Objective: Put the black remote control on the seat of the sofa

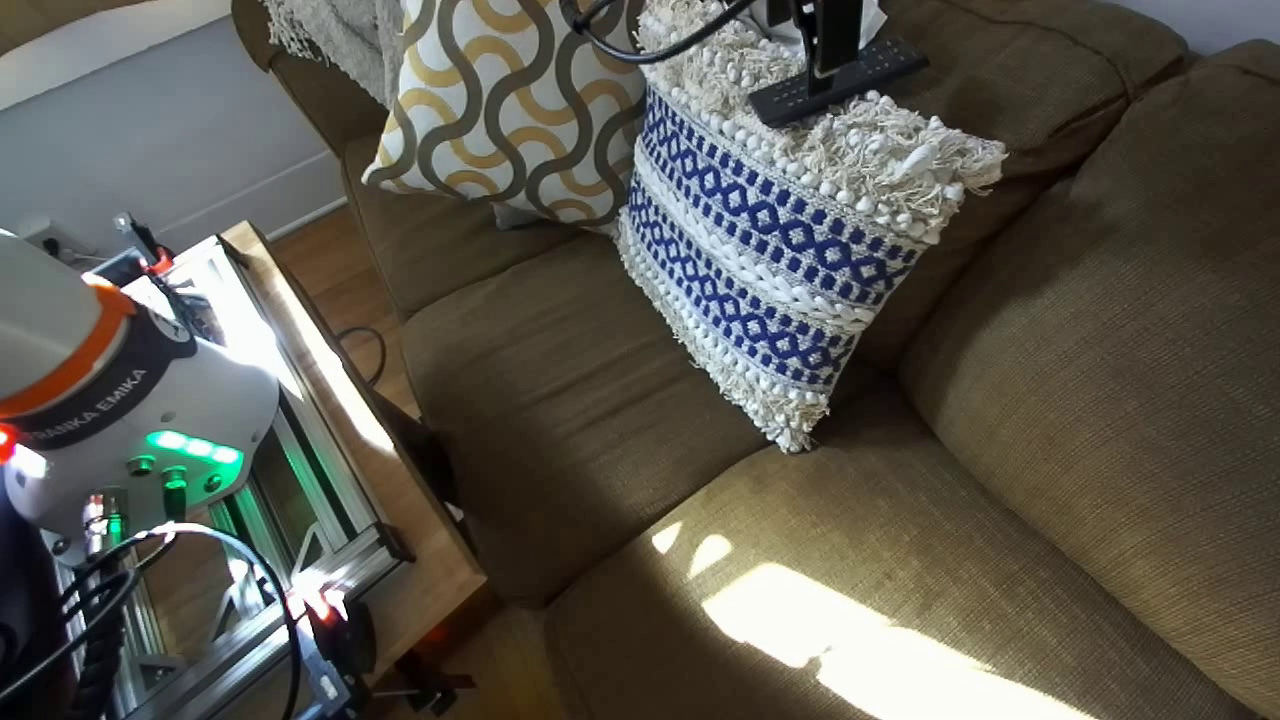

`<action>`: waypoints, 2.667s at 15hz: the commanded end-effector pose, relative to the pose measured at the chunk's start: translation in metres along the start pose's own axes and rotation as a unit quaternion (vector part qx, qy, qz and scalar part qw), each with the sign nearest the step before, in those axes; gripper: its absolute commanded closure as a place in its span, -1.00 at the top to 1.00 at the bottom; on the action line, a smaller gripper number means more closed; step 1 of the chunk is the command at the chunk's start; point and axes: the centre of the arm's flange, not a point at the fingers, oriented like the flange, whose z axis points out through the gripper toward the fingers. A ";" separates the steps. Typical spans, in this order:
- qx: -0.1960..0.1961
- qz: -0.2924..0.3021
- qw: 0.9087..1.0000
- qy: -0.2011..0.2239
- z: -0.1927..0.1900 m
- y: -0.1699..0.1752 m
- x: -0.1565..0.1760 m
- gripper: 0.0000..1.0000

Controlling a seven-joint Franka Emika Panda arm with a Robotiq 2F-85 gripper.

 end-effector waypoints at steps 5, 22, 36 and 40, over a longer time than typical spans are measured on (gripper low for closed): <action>-0.001 -0.020 0.999 -0.026 0.058 -0.020 0.052 1.00; 0.028 -0.052 0.998 -0.006 0.051 -0.037 0.029 1.00; 0.039 -0.028 0.999 0.021 0.083 -0.020 0.041 0.57; 0.038 -0.028 0.998 0.035 0.082 -0.024 0.041 -0.02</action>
